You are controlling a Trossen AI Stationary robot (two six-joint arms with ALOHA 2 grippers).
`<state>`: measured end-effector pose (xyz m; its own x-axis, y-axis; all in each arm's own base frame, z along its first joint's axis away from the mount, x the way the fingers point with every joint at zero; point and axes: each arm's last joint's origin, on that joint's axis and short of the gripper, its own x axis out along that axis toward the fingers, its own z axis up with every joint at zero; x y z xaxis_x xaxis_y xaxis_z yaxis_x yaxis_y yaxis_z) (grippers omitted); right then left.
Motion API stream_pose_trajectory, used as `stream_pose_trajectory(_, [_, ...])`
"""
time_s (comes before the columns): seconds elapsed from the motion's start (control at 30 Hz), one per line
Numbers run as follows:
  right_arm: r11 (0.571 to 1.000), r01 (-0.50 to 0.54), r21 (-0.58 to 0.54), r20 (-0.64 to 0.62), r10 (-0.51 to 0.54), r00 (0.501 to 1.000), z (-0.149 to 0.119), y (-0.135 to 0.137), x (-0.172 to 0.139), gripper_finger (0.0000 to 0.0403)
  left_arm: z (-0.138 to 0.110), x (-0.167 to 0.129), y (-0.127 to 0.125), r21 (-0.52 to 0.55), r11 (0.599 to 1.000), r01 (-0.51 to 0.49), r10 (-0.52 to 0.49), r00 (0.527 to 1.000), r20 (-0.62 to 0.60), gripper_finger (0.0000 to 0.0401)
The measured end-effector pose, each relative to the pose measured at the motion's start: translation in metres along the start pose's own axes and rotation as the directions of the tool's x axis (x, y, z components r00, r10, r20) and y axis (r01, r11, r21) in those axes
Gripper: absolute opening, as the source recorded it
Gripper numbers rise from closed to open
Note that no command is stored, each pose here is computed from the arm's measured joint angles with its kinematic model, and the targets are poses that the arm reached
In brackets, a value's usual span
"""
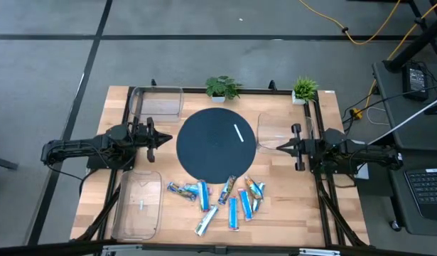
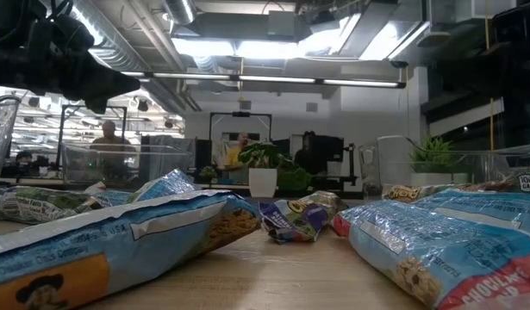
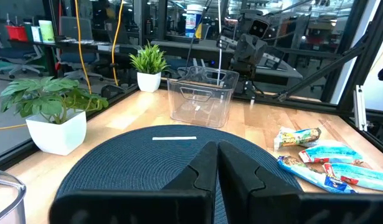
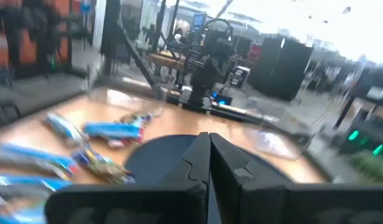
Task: Pick and place Granola Bars by type
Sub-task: Put the yellow granola bar into the top right transparent bin
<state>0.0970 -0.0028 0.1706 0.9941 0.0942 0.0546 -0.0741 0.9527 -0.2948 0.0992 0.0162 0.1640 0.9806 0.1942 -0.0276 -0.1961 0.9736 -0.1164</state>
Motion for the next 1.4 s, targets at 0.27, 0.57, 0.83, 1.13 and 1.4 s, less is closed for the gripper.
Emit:
stream_pose_trajectory(0.27, [0.999,0.0,-0.032,0.0,0.0,1.0,0.0,0.0,0.0,0.0014,0.0,0.0,0.0,0.0,1.0,0.0,0.0,1.0,0.0,0.001])
stream_pose_trajectory(0.57, [0.986,0.009,0.164,0.07,-0.021,0.997,0.007,-0.002,0.0,0.0014,0.001,0.0,0.001,-0.001,0.999,-0.034,0.034,0.999,0.012,0.0008])
stream_pose_trajectory(0.83, [0.877,-0.043,0.478,0.181,-0.05,0.982,0.018,-0.005,-0.002,0.0014,0.002,0.0,0.002,-0.002,0.998,-0.064,0.064,0.998,0.023,0.0008])
stream_pose_trajectory(1.13, [0.882,-0.046,0.469,0.197,-0.053,0.979,0.019,-0.005,-0.002,0.0014,0.005,0.0,0.001,-0.023,0.998,-0.058,0.059,0.997,0.056,0.0009])
stream_pose_trajectory(1.4, [0.849,-0.063,0.525,0.21,-0.057,0.976,0.02,-0.006,-0.002,0.0014,0.012,-0.001,0.0,-0.122,0.992,-0.032,0.048,0.99,0.13,0.0007])
